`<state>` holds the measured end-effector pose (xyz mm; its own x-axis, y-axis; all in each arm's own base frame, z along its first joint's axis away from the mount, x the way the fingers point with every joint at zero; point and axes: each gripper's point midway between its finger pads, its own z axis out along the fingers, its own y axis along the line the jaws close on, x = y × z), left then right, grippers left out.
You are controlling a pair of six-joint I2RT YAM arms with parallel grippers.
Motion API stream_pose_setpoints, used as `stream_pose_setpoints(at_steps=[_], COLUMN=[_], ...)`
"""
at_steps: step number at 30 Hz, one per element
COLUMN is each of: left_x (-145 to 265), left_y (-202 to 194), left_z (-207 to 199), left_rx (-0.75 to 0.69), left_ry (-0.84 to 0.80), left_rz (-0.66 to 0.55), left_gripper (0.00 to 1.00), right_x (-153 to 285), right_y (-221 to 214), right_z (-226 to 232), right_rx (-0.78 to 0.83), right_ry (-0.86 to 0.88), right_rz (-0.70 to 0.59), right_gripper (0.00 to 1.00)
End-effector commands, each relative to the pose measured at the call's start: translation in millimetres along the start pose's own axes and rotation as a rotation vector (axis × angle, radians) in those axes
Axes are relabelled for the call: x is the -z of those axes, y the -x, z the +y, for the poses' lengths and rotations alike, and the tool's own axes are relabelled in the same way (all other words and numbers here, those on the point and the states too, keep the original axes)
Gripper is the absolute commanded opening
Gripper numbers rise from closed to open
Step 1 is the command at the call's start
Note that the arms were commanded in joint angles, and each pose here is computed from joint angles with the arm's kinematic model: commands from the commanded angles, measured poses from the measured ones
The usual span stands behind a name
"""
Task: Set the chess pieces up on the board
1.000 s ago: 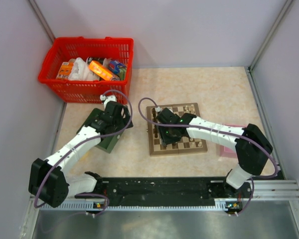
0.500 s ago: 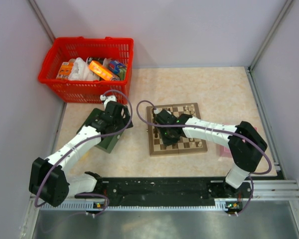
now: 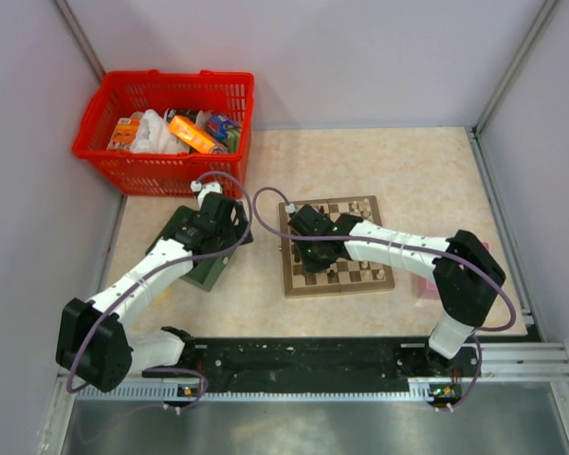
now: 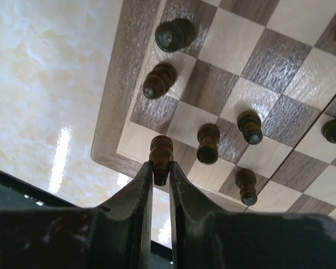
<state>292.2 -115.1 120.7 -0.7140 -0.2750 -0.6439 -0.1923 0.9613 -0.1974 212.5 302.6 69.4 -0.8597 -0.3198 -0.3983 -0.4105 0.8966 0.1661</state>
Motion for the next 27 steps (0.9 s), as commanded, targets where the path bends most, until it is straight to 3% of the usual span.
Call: stream_pose_setpoints(at_steps=[1,27], left_x=[4.8,4.7], left_y=[14.1,12.9], left_z=[-0.9,7.7], left_rx=[0.024,0.028], left_ry=[0.0,0.02], left_rz=[-0.049,-0.056], left_gripper=[0.97,0.97], right_x=[2.8,-15.3], right_y=[25.6,30.7], right_z=[20.9,19.0], right_rx=[0.033,0.065], right_ry=[0.037,-0.032], right_rz=[-0.066,-0.059], right_gripper=[0.06,0.12])
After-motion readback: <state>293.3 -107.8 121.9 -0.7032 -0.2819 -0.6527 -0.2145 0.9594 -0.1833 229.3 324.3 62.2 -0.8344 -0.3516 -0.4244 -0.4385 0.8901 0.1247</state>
